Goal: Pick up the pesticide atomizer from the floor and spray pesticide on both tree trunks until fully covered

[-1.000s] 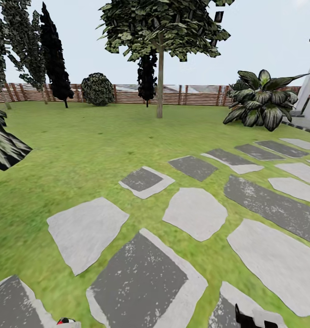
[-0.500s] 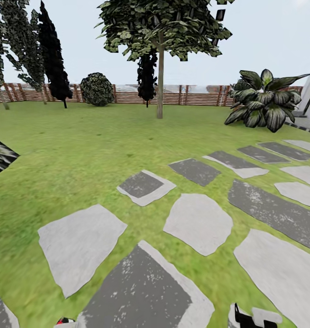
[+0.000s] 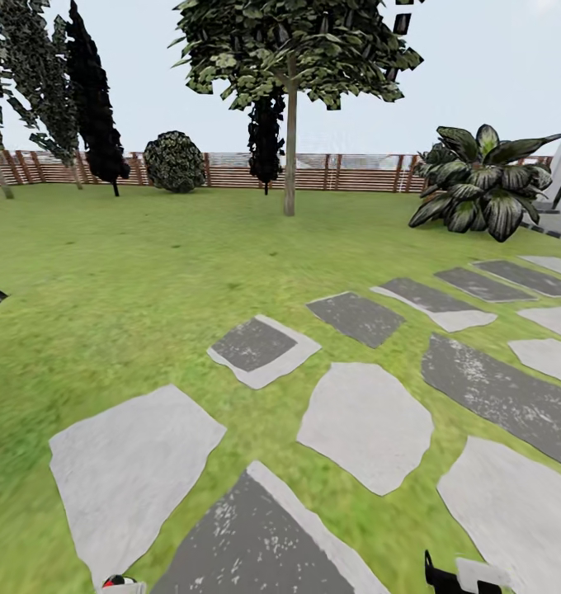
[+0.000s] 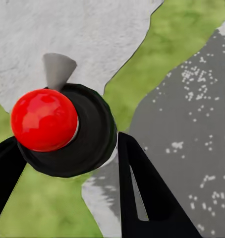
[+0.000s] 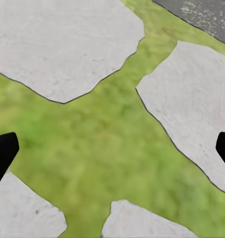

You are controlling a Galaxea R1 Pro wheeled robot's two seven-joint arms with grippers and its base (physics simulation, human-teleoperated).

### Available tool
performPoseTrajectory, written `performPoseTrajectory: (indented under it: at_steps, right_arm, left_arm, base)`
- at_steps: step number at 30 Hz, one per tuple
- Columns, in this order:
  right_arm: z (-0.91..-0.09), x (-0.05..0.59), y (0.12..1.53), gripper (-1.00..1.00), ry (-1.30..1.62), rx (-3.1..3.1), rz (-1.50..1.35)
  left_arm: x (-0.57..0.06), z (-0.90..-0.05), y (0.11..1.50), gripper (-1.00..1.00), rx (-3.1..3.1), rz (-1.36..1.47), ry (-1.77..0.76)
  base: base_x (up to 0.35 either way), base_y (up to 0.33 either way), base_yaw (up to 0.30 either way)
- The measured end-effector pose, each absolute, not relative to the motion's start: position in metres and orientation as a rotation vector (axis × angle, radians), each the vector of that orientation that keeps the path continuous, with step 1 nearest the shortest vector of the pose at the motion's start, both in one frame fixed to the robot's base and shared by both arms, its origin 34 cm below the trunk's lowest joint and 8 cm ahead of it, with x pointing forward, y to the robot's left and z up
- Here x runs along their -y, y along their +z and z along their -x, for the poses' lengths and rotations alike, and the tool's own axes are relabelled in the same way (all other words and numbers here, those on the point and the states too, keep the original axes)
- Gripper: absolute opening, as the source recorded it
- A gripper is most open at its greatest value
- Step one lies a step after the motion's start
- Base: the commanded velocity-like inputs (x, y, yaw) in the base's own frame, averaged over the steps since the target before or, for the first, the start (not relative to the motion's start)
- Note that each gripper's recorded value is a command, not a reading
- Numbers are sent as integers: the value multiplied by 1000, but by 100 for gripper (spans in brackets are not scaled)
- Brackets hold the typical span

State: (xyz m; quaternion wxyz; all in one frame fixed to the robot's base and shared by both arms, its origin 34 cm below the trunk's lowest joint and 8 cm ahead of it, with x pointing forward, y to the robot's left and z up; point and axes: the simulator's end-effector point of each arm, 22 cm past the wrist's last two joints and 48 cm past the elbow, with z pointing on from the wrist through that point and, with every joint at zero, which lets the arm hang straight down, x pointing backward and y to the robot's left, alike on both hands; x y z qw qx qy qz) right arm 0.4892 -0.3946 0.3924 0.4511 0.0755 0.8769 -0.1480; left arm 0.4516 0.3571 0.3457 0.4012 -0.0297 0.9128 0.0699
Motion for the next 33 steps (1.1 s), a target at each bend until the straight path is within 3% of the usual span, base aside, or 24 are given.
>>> performPoseTrajectory:
  at_steps: [33]
  right_arm:
    - [-489, 394, 392, 100, -365, -2168, -186]
  left_arm:
    - [-358, -450, 345, -100, -2312, 77, 179]
  base:
    - [337, 0, 0]
